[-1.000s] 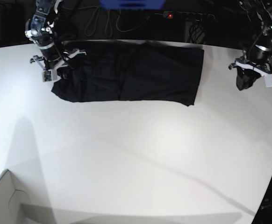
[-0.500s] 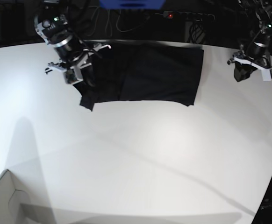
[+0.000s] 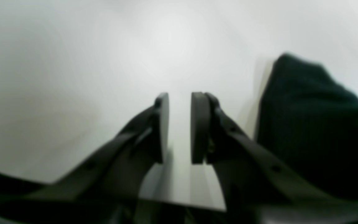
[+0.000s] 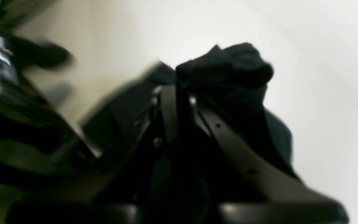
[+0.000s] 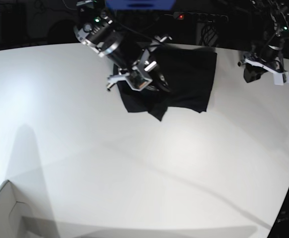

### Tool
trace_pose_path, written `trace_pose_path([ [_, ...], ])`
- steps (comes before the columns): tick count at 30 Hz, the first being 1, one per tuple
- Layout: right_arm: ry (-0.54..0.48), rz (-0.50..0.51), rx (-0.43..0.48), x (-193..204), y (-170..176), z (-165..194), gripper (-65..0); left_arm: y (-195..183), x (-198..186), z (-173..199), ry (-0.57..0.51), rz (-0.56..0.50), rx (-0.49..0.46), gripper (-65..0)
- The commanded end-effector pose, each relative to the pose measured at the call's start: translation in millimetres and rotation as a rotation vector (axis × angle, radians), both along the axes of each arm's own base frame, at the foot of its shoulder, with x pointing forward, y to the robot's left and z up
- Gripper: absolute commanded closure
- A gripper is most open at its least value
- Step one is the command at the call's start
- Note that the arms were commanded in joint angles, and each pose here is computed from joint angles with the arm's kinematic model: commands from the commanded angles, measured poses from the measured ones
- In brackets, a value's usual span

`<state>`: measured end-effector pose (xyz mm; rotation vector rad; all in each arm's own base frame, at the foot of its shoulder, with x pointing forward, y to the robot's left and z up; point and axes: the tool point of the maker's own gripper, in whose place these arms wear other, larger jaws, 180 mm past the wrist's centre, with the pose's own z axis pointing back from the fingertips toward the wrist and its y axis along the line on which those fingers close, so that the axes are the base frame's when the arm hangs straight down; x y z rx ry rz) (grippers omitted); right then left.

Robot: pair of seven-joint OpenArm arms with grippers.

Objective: Layout the t-shirt on the table in an organized manner, then fold the t-shirt properly
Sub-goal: 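Fold the pinched end with the right gripper over onto the stack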

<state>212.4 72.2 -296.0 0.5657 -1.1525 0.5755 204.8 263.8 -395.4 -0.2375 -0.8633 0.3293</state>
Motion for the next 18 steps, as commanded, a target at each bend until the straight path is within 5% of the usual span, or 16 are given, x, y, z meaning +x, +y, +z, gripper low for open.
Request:
trace_pose_path([
  [1,-0.039,0.022,0.053,3,12,15,0.0,2,7,11,-0.042,-0.004,0.008,-11.8],
  [9,-0.039,0.168,0.069,4,59,7,0.0,2,11,12,-0.043,-0.005,0.004,-11.6],
  [18,-0.079,0.248,0.045,24,82,5,0.0,-41,15,-5,0.008,-0.139,0.007,-11.6],
])
